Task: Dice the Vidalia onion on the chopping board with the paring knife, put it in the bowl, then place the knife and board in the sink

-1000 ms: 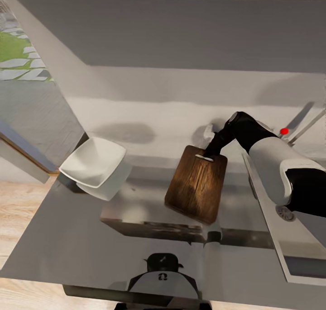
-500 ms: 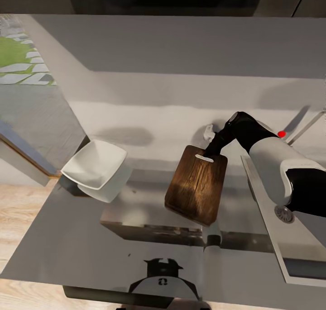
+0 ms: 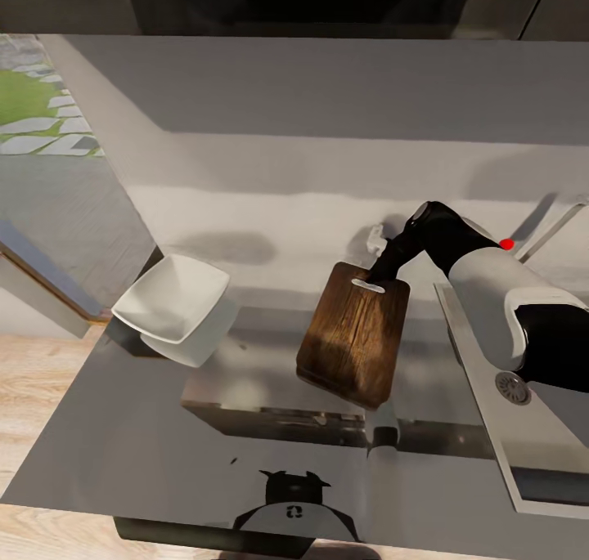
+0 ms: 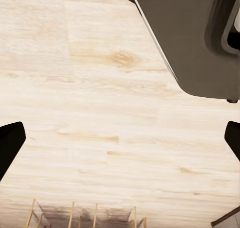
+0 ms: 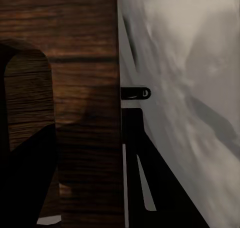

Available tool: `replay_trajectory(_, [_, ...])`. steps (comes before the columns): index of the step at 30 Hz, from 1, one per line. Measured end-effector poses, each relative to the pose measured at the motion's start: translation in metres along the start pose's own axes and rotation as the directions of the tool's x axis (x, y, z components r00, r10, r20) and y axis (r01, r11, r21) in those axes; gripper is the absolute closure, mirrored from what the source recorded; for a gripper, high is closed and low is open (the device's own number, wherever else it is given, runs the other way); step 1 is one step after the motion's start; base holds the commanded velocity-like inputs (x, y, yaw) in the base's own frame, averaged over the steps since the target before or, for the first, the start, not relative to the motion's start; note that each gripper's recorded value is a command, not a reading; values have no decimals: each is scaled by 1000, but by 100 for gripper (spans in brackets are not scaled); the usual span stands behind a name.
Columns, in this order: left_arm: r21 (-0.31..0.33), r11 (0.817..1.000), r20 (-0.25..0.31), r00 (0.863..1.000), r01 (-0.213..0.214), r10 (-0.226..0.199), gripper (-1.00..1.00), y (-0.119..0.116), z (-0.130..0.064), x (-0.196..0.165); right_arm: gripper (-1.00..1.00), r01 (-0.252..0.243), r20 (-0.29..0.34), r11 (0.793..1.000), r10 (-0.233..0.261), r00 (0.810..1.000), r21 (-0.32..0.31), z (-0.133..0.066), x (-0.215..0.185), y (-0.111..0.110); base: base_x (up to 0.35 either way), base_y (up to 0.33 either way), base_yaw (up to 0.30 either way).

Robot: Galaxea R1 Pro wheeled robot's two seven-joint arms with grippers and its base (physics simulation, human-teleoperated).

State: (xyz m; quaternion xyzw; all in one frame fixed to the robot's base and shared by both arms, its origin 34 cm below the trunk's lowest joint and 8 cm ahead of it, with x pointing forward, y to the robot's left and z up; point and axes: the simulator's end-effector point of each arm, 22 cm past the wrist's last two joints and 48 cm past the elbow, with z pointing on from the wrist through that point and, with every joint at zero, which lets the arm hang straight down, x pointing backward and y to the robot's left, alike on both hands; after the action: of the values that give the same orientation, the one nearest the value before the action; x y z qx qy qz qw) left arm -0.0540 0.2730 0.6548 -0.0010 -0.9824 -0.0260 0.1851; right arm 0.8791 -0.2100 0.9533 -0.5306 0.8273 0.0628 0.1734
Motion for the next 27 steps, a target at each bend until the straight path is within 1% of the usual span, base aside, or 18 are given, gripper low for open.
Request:
replay_trajectory(5, [0, 1000, 0, 1000, -1, 1, -100, 0, 0, 0, 100, -5, -3, 1000, 5, 1000, 1, 0, 0, 0, -23, 0, 0])
replay_trajectory(8, [0, 1000, 0, 1000, -1, 1, -100, 0, 0, 0, 100, -29, -12, 1000, 29, 1000, 2, 0, 3, -1, -147, 0, 0])
replay_trajectory(11, [0, 1000, 0, 1000, -1, 1, -100, 0, 0, 0, 100, -57, -23, 998, 57, 998, 10, 0, 7, -3, -244, 0, 0])
replay_trajectory(18, [0, 1000, -1, 1000, -2, 2, -100, 0, 0, 0, 100, -86, -34, 995, 88, 996, 57, -2, 13, -14, -299, 0, 0])
replay_trajectory(21, [0, 1000, 0, 1000, -3, 3, -100, 0, 0, 0, 100, -115, -46, 989, 120, 992, 91, -5, 23, -24, -310, 0, 0])
replay_trajectory(22, [0, 1000, 0, 1000, -4, 4, -100, 1, 0, 0, 100, -128, -42, 987, 132, 990, 94, -5, 24, -25, -282, 0, 0])
replay_trajectory(24, [-1, 1000, 0, 1000, -4, 4, -100, 1, 0, 0, 100, -156, -24, 983, 159, 987, 101, -7, 25, -29, -209, 0, 0])
replay_trajectory(26, [0, 1000, 1, 1000, -5, 5, -100, 1, 0, 0, 100, -202, 18, 974, 201, 979, 103, -10, 22, -33, -97, 0, 0])
replay_trajectory(27, [0, 1000, 1, 1000, -5, 5, -100, 1, 0, 0, 100, -213, 28, 972, 211, 977, 104, -10, 22, -34, -55, 0, 0])
